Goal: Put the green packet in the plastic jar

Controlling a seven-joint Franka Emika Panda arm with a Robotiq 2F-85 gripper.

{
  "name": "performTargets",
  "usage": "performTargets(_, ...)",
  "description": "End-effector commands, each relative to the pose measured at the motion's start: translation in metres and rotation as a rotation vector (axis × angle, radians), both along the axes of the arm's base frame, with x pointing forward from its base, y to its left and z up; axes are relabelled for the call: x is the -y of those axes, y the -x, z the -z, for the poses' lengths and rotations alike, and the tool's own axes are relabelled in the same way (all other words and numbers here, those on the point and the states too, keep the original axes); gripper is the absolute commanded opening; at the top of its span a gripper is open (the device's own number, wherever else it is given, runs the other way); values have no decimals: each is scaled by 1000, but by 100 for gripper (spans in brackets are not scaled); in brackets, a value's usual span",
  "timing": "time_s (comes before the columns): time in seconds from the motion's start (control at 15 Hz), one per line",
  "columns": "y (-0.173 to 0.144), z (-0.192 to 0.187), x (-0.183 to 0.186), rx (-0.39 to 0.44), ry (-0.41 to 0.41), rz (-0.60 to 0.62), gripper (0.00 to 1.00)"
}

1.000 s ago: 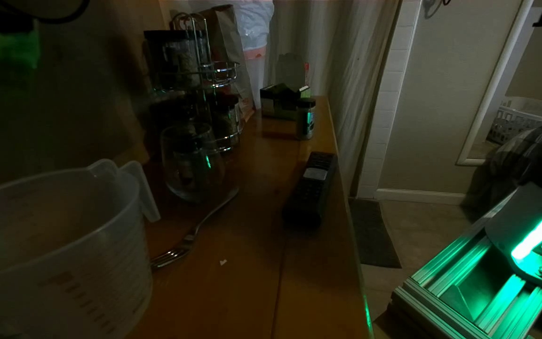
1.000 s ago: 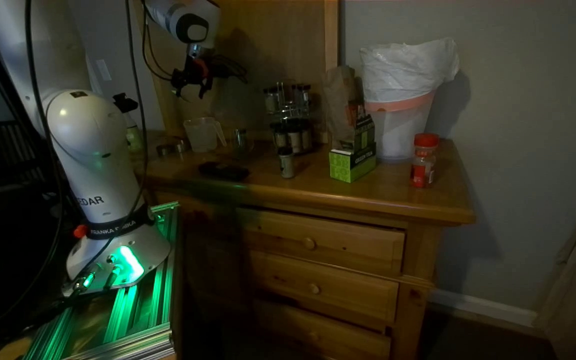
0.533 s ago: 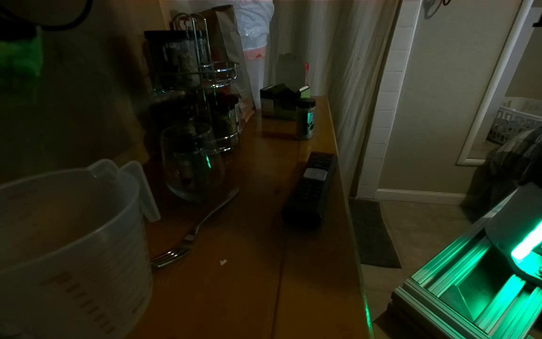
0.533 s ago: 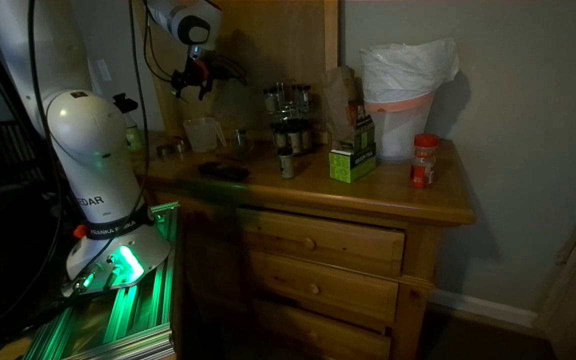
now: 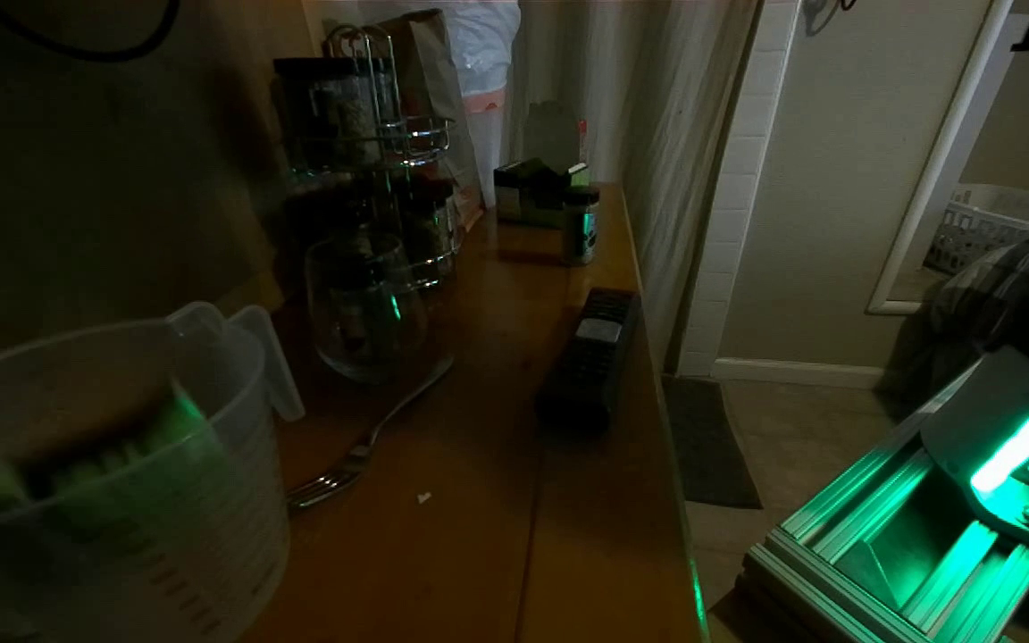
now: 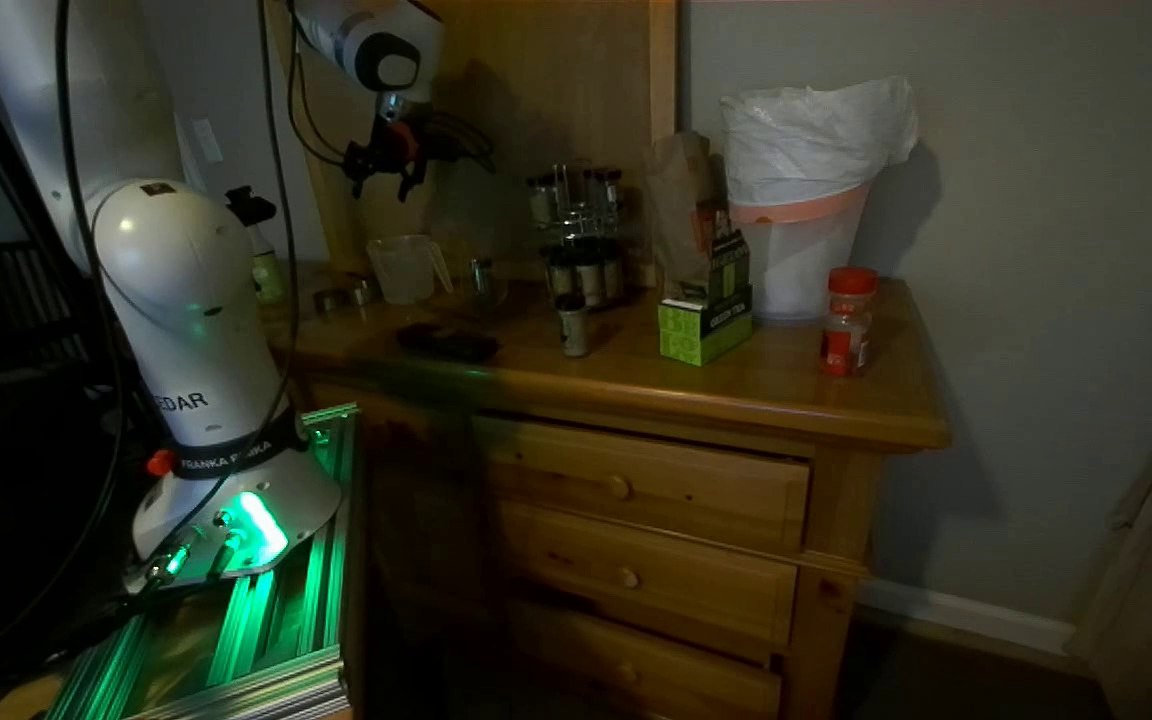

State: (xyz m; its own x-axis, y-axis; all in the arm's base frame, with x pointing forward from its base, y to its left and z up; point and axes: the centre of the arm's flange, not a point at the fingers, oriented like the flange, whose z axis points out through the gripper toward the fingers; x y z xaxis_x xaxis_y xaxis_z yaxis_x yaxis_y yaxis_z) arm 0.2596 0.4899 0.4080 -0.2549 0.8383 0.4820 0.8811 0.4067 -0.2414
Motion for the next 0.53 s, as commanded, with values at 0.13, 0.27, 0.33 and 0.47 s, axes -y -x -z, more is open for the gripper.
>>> performTargets(0.13, 27, 33, 29, 45, -78, -25, 100)
performTargets(0.27, 45, 41, 45, 74, -109, 12, 100)
performTargets(0.33, 57, 42, 58, 92, -125, 50, 100)
performTargets(0.47, 74, 38, 83, 130, -174, 141, 100)
